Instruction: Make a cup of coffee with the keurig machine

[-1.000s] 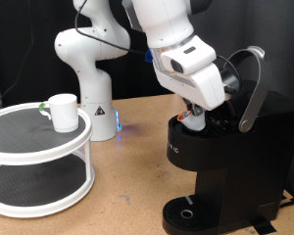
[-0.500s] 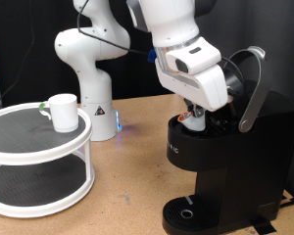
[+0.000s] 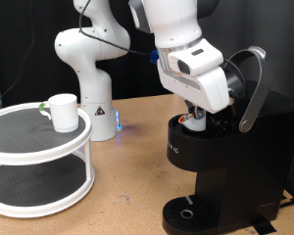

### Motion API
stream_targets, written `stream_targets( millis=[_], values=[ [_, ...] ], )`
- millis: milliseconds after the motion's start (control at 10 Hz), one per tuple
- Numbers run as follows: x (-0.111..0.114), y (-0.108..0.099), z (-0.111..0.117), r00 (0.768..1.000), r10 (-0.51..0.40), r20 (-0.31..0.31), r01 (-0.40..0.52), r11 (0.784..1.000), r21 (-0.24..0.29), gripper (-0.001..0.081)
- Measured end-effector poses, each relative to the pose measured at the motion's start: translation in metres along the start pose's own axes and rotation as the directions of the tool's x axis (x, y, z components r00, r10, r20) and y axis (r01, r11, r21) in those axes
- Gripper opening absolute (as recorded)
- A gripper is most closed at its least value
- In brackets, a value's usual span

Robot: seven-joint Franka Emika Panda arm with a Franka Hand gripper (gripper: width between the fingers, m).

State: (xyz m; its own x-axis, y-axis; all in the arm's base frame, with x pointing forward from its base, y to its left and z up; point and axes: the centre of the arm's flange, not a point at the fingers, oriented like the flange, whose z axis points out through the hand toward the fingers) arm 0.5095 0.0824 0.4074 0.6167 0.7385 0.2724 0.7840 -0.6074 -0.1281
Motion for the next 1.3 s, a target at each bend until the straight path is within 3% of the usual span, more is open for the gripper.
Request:
stream_targets(
  millis=[400, 500, 600, 800, 900, 1000, 1300],
  values=[
    [-0.001, 0.001, 0.003, 1.0, -0.002, 0.013, 0.002, 1.0, -0.003, 0.0065],
    [-0.003, 0.003, 0.009, 1.0, -0.001, 0.023, 0.001, 1.0, -0.001, 0.0239],
    [-0.005, 0.006, 0.017, 0.999, 0.004, 0.031, -0.004, 1.0, 0.001, 0.0239],
    [-0.003, 0.009, 0.016, 1.0, 0.006, 0.021, -0.005, 1.0, -0.015, 0.0561],
    [-0.005, 0.009, 0.017, 1.0, 0.008, 0.023, -0.008, 1.0, -0.012, 0.0561],
    [-0.004, 0.01, 0.019, 1.0, 0.012, 0.02, -0.012, 1.0, -0.011, 0.0734],
    [-0.003, 0.013, 0.019, 1.0, 0.022, -0.005, -0.022, 1.0, 0.005, 0.0785]
  ],
)
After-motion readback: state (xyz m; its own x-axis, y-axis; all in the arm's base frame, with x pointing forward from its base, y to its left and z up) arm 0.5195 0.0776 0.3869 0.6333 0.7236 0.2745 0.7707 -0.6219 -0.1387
